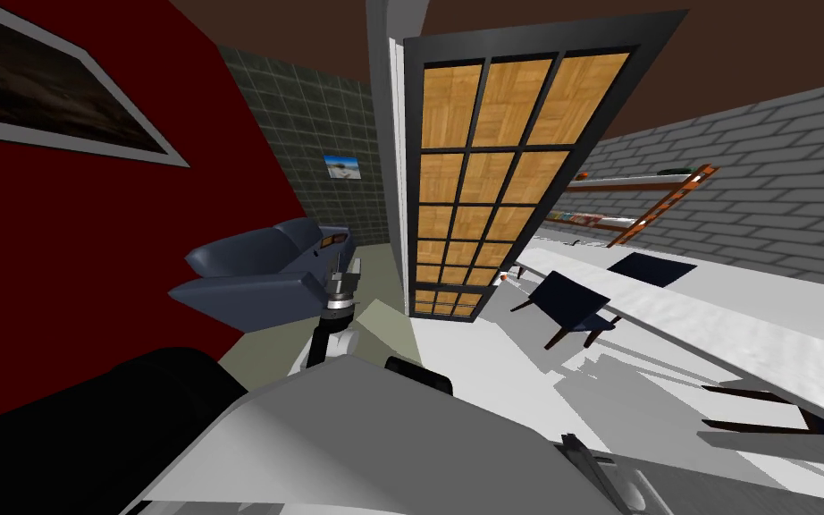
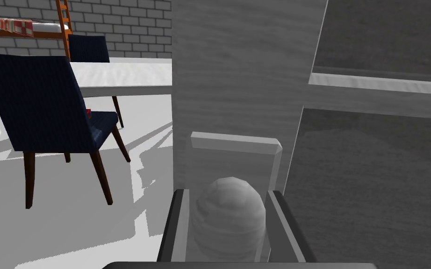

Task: Push the door open

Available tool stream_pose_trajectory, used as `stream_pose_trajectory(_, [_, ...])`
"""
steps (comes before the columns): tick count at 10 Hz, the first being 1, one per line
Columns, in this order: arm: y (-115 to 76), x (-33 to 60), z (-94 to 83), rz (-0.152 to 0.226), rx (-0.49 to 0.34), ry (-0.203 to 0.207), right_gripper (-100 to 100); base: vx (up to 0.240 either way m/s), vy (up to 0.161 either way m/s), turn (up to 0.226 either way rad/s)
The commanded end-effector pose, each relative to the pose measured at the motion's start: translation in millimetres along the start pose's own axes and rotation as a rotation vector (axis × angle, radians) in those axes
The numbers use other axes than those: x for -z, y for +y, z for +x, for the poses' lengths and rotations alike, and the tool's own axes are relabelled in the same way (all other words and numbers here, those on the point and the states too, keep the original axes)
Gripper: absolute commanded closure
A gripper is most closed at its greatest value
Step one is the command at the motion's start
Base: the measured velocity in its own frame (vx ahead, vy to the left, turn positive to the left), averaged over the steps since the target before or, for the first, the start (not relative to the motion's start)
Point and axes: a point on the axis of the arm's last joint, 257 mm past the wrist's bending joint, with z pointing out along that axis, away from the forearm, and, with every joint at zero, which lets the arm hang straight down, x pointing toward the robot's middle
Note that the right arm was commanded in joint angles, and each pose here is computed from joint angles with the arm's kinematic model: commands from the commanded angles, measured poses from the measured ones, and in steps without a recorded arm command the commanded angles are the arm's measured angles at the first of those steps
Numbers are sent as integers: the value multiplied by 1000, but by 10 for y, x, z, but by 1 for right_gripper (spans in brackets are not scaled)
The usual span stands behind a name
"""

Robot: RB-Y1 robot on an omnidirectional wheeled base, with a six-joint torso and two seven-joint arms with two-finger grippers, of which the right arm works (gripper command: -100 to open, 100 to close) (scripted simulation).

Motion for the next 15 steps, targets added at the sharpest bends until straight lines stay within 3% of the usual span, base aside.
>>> stream_pose_trajectory(1, [183, -15, 16, -47, 4, 3, 100, 150, -153, -60])
stream_pose_trajectory(6, [468, 54, -72, -143, -6, -30, 100, 140, -154, -56])
stream_pose_trajectory(7, [424, 51, -66, -127, -7, -28, 100, 55, -67, -18])
stream_pose_trajectory(8, [578, -30, -21, -161, -2, -13, 100, 77, -117, -37])
stream_pose_trajectory(11, [752, -76, -1, -203, 0, -7, 100, 81, -153, -28])
stream_pose_trajectory(15, [1058, -55, -22, -287, -1, -13, 100, 92, -198, -41])
